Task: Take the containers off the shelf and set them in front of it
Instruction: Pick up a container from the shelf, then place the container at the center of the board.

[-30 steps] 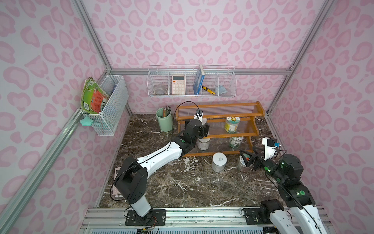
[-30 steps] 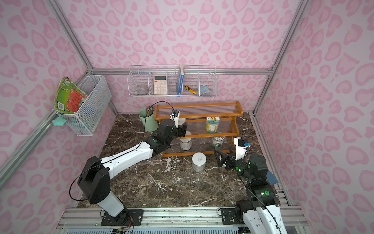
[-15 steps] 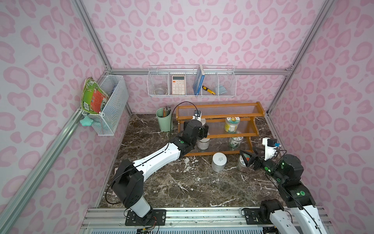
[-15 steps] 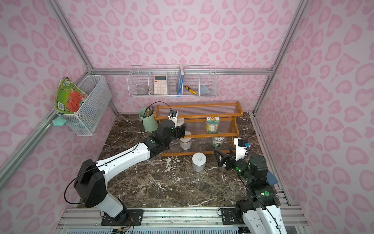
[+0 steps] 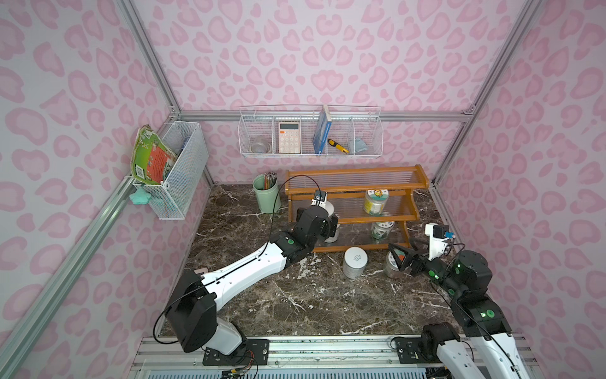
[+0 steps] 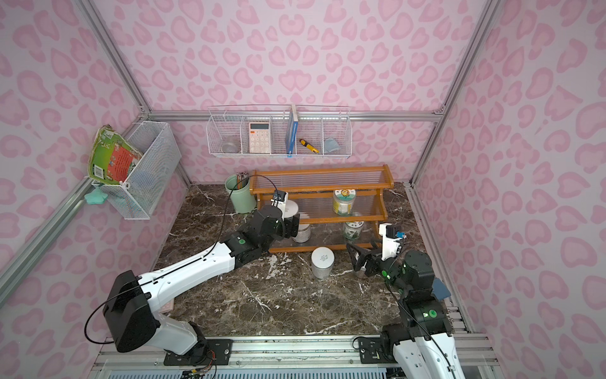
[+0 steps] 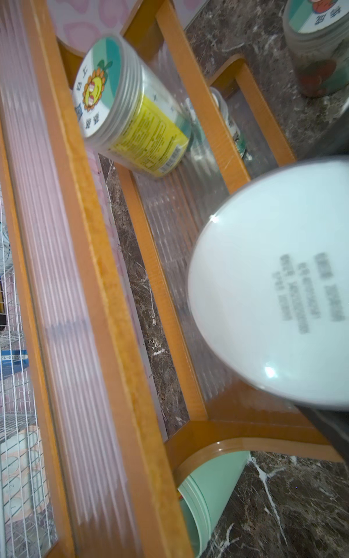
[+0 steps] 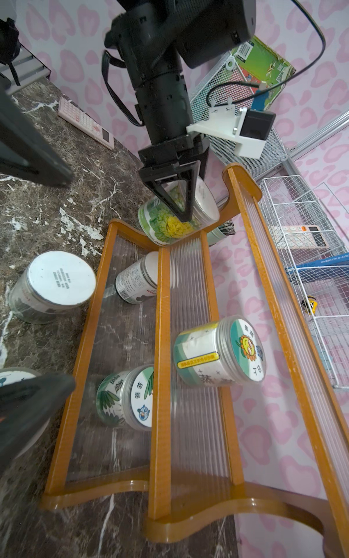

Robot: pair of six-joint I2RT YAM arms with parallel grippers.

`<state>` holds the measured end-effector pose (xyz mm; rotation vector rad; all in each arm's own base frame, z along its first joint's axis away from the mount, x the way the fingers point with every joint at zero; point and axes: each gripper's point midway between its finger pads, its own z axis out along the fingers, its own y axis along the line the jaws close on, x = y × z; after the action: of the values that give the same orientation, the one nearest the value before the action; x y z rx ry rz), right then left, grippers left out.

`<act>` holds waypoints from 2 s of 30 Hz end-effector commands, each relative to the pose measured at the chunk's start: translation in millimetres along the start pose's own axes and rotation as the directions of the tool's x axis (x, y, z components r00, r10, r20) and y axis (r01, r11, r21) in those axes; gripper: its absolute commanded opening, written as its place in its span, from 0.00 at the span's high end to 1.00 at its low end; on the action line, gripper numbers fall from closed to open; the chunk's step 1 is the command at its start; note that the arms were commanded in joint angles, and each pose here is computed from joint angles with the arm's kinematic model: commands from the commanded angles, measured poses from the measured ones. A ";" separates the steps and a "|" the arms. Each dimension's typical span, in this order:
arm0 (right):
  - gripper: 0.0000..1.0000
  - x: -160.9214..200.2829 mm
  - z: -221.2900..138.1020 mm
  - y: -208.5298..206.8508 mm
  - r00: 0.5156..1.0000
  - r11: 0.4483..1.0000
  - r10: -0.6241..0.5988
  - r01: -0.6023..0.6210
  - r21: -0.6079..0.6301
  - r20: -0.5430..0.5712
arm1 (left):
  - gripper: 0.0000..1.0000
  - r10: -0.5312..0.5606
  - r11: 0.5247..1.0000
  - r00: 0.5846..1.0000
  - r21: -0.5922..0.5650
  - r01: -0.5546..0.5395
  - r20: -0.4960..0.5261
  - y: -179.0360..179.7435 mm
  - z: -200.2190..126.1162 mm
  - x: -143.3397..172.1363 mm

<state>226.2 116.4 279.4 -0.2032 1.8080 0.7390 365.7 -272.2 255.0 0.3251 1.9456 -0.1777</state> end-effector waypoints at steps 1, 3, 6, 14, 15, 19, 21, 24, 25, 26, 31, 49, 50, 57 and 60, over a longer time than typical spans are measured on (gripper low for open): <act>0.01 -4.0 0.2 2.5 1.000 1.000 -0.001 0.001 -0.014 0.017 | 0.14 0.024 0.998 1.000 -0.050 -0.023 0.015 3.2 -14.8 4.1; 0.01 -4.5 -0.3 3.3 1.000 1.000 -0.002 0.003 -0.016 0.019 | 0.14 0.033 0.998 0.999 -0.052 -0.032 0.022 1.8 -24.9 8.7; 0.01 -6.0 -1.3 4.8 1.000 1.000 -0.004 0.005 -0.019 0.020 | 0.14 0.021 0.999 1.000 -0.048 -0.020 0.022 3.1 -37.3 19.0; 0.01 -4.8 -3.2 6.2 1.000 1.000 0.000 0.000 -0.026 0.026 | 0.14 0.018 1.000 1.000 -0.007 -0.018 -0.011 3.5 -52.6 54.8; 0.01 -4.2 -2.9 5.8 1.000 1.000 0.004 -0.003 -0.026 0.028 | 0.14 0.019 1.000 1.000 0.014 -0.019 -0.011 1.4 -53.8 58.0; 0.01 -0.4 -0.1 4.8 1.000 0.999 0.009 -0.009 -0.033 0.020 | 0.15 0.004 0.998 1.000 0.062 -0.003 -0.013 -2.7 -56.4 73.4; 0.01 -0.9 -0.8 5.4 1.000 0.999 0.006 -0.006 -0.033 0.020 | 0.15 0.000 0.997 1.000 0.078 0.001 -0.015 -3.9 -56.1 84.1; 0.01 -0.6 -0.6 6.7 1.000 0.999 -0.002 0.003 -0.035 0.016 | 0.16 -0.002 0.995 1.000 0.100 0.003 -0.011 -6.5 -52.9 98.0; 0.01 -0.6 -0.5 6.9 1.000 0.999 -0.004 0.005 -0.035 0.016 | 0.16 0.002 0.994 1.000 0.105 -0.001 -0.011 -7.6 -51.4 102.1; 0.01 -0.2 -0.2 6.3 1.000 0.999 -0.004 0.005 -0.033 0.014 | 0.16 0.005 0.994 1.000 0.109 -0.004 -0.013 -9.0 -49.0 106.0; 0.01 0.7 0.8 6.0 1.000 0.999 -0.002 0.003 -0.035 0.015 | 0.16 0.045 0.993 0.999 0.112 -0.042 -0.028 -11.2 -40.4 124.7; 0.01 1.6 3.2 3.6 1.000 1.000 0.001 -0.001 -0.028 0.012 | 0.16 0.039 0.999 0.999 -0.008 -0.039 -0.031 10.8 -21.0 160.5; 0.01 1.3 2.9 3.2 1.000 1.000 -0.001 0.001 -0.025 0.012 | 0.16 0.039 0.999 0.999 -0.012 -0.040 -0.030 11.8 -20.2 161.5; 0.01 1.9 3.5 2.8 1.000 1.000 -0.003 0.003 -0.024 0.010 | 0.13 0.023 0.999 0.999 -0.044 -0.024 -0.022 21.7 -18.9 169.3; 0.01 1.7 4.3 2.4 1.000 1.000 -0.001 0.002 -0.024 0.010 | 0.10 0.017 0.998 1.000 -0.054 -0.018 -0.019 24.9 -18.7 171.5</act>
<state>226.4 120.9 272.2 -0.2039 1.8138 0.7680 289.1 -219.9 95.1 0.3626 2.0044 -0.1003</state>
